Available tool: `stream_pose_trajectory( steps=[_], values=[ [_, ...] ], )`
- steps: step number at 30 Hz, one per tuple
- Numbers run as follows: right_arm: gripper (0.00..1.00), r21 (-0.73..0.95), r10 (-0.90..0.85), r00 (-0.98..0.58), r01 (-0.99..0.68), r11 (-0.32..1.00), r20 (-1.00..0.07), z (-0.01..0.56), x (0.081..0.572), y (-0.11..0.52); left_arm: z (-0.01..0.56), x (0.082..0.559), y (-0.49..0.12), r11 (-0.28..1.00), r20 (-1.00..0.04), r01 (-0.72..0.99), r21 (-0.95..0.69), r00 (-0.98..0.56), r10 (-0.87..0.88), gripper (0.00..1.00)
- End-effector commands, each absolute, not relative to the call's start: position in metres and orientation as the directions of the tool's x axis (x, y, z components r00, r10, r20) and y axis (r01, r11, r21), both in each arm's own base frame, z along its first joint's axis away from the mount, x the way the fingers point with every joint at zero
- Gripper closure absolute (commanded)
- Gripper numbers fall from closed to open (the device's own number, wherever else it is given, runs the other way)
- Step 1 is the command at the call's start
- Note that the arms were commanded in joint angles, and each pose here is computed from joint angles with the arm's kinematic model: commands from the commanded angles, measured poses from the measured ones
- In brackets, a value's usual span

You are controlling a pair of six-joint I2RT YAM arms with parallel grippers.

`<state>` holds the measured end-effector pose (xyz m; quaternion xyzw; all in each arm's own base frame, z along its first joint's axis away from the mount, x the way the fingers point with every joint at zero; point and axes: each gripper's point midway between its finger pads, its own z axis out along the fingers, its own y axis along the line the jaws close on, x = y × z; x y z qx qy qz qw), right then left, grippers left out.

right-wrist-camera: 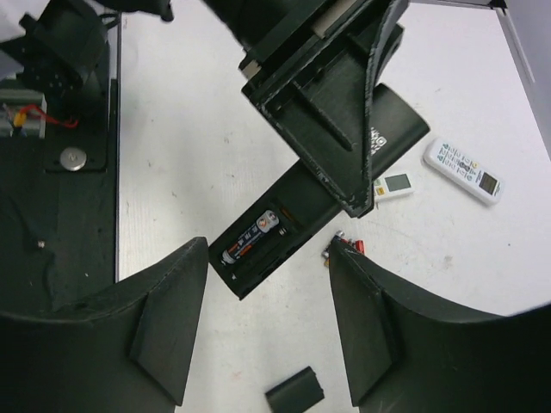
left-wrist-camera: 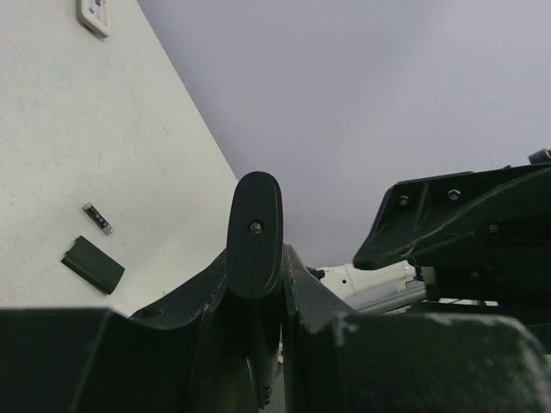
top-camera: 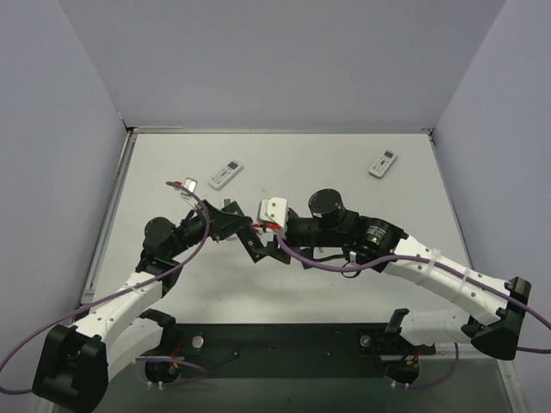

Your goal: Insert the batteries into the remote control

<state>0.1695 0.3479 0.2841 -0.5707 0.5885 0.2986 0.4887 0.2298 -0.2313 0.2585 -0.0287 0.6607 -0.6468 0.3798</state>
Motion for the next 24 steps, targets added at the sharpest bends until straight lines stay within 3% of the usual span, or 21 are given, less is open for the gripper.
stream_pose_trajectory(
  steps=[1, 7, 17, 24],
  values=[
    [0.48, -0.332, -0.373, 0.335, -0.94, -0.073, -0.865, 0.27, 0.152, 0.345, 0.296, 0.22, -0.238, 0.102, -0.531, 0.557, -0.824, -0.696, -0.483, 1.0],
    [0.52, -0.382, -0.355, 0.413, -0.911, -0.156, -0.839, 0.266, 0.154, 0.354, 0.3, 0.217, -0.241, 0.098, -0.536, 0.559, -0.824, -0.711, -0.454, 1.0],
    [0.67, -0.399, -0.341, 0.439, -0.898, -0.185, -0.831, 0.268, 0.161, 0.364, 0.297, 0.216, -0.242, 0.111, -0.545, 0.557, -0.823, -0.719, -0.431, 1.0],
    [0.68, -0.393, -0.348, 0.429, -0.903, -0.173, -0.834, 0.268, 0.165, 0.364, 0.293, 0.215, -0.243, 0.115, -0.536, 0.543, -0.832, -0.73, -0.425, 1.0]
  ],
)
